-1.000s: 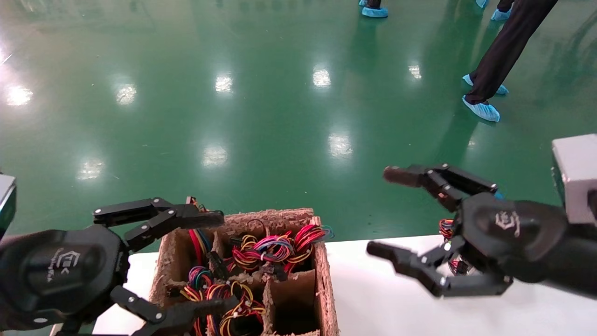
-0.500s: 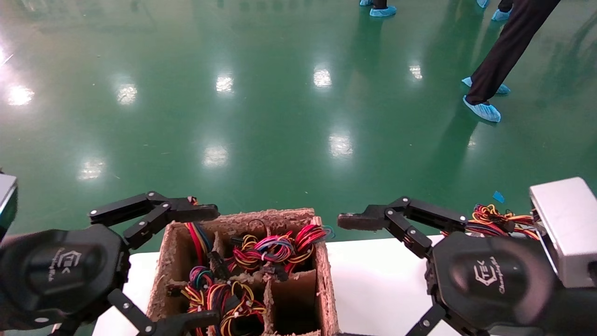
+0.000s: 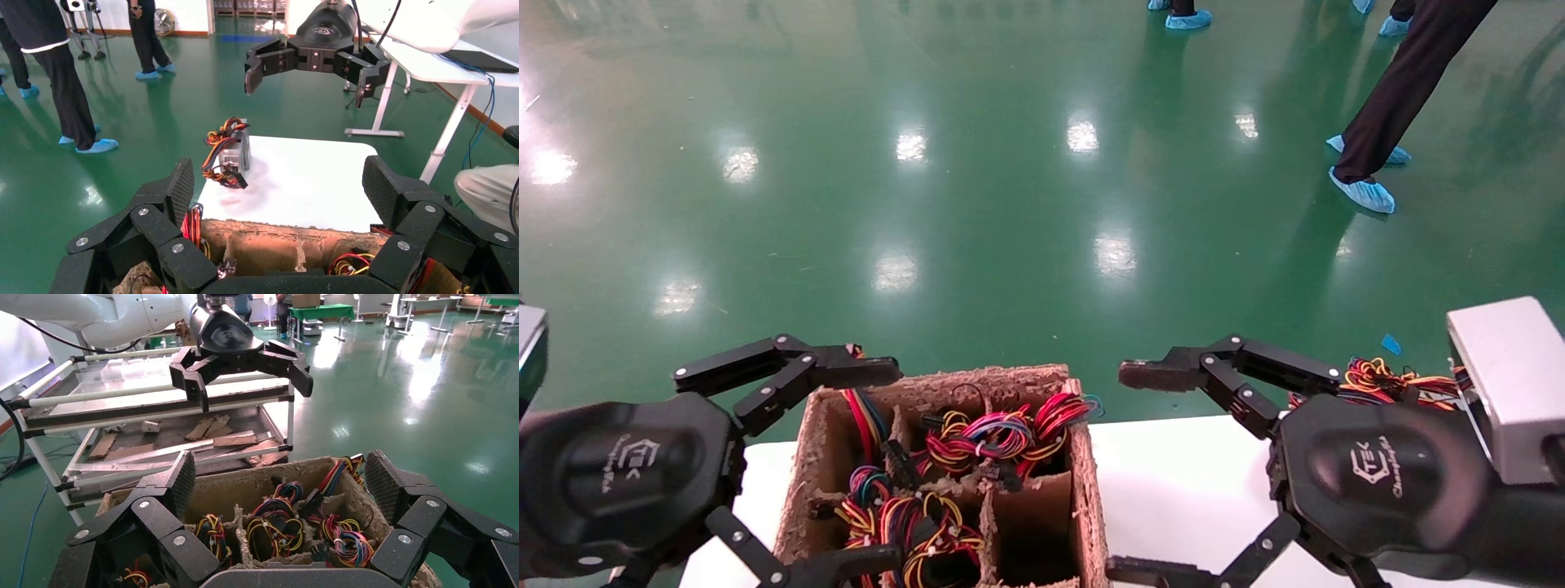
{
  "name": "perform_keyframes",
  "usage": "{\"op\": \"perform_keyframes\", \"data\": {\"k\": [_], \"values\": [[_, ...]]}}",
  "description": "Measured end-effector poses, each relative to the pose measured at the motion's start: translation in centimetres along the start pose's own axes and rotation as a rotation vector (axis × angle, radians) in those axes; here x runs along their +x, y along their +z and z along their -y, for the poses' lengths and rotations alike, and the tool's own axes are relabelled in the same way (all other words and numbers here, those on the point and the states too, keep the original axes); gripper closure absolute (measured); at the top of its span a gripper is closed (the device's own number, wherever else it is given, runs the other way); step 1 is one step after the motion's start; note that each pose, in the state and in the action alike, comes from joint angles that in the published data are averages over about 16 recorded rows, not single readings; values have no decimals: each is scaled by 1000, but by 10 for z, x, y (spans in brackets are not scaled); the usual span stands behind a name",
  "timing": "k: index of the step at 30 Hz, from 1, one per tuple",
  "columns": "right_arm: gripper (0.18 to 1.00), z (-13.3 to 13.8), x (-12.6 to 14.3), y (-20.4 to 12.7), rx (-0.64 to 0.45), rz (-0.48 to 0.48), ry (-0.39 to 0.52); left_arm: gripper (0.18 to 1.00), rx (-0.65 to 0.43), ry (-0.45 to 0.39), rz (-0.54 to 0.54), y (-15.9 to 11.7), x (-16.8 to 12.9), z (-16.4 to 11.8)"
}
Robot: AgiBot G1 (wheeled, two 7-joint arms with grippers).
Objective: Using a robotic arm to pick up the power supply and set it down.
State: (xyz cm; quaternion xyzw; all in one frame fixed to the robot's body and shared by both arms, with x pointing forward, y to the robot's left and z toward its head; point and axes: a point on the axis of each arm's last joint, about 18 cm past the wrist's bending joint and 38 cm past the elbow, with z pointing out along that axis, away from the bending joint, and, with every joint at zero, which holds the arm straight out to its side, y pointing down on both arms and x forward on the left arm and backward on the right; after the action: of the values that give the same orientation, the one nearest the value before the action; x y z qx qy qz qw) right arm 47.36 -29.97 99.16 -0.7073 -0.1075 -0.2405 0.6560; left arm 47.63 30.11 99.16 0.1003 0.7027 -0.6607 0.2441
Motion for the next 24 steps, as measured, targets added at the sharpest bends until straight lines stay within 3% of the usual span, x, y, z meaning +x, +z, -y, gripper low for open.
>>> {"op": "perform_keyframes", "data": {"k": [24], "values": [[179, -1, 2, -2, 3, -13, 4, 184, 0, 0, 0, 0, 0, 0]]}}
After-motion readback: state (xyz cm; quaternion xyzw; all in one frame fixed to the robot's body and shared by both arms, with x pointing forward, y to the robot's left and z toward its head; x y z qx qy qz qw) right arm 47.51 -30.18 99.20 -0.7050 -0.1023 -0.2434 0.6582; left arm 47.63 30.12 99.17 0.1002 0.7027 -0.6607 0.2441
